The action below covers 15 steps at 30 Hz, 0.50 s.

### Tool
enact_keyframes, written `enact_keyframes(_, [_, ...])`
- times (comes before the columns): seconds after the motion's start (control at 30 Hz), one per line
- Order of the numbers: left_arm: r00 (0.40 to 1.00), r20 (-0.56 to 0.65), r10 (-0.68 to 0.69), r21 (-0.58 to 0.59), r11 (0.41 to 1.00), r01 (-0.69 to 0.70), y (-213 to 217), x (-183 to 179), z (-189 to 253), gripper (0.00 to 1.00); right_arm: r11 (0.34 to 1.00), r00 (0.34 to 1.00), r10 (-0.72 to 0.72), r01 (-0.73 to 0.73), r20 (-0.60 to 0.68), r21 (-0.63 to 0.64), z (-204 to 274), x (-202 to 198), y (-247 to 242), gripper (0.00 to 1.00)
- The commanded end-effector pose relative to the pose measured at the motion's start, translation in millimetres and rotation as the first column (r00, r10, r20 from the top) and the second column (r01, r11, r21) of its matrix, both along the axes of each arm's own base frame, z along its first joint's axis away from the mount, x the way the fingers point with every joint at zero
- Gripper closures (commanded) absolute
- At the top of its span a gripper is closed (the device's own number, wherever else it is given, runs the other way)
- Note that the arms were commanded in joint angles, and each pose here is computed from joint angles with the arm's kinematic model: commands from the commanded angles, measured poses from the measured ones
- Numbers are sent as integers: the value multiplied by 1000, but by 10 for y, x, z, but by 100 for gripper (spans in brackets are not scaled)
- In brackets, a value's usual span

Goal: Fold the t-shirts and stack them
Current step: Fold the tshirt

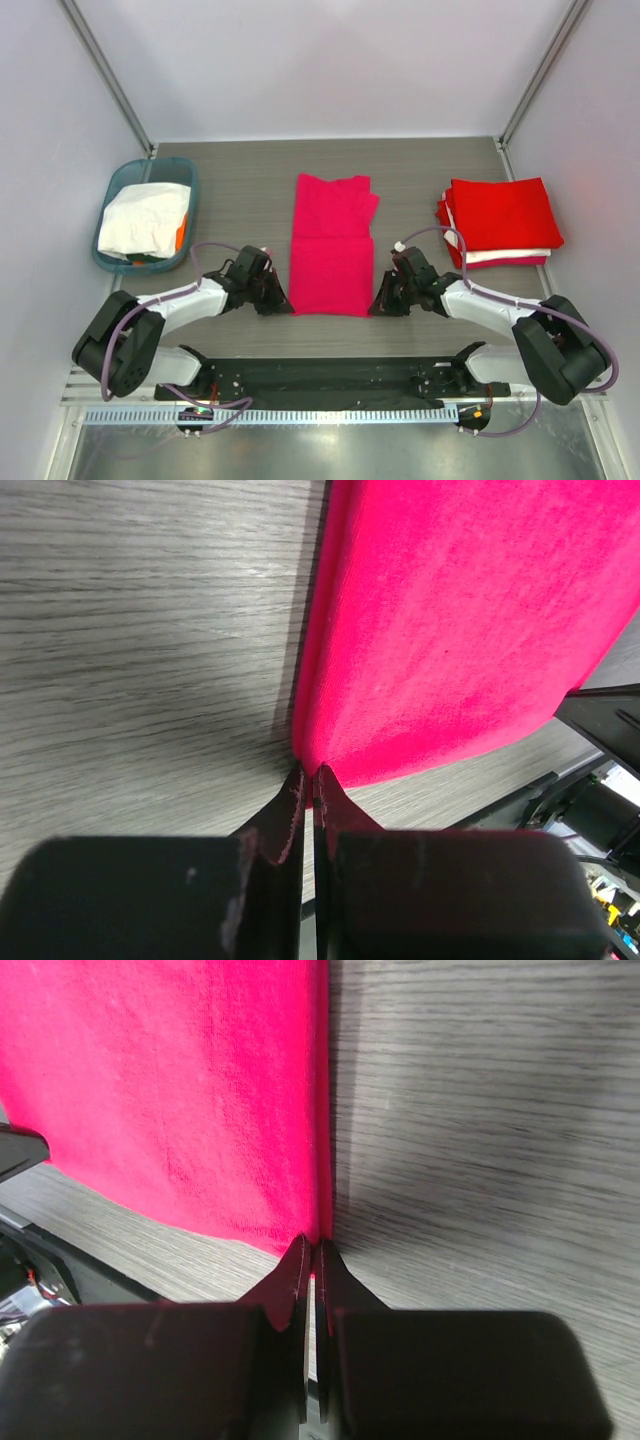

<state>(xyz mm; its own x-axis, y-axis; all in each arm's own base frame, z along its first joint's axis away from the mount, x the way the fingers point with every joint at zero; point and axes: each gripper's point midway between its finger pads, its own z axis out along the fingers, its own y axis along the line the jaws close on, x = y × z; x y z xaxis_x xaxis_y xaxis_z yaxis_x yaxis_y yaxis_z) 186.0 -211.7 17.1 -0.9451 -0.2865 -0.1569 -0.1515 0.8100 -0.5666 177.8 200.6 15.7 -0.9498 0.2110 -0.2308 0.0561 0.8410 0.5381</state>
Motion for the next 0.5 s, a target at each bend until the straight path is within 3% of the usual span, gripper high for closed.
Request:
enact_keyframes(0.0, [1000, 13, -7, 37, 999, 6, 43, 16, 59, 100, 998, 1000, -6, 8, 23, -58, 50, 5, -99, 99])
enact_keyframes(0.13, [1000, 13, -24, 26, 999, 24, 38, -33, 196, 100, 998, 999, -2, 5, 44, -56, 213, -4, -121, 99])
enact_keyframes(0.47, [994, 98, -49, -127, 990, 61, -85, -171, 991, 100, 999, 985, -15, 10, 169, 30, 960, -1, -117, 99])
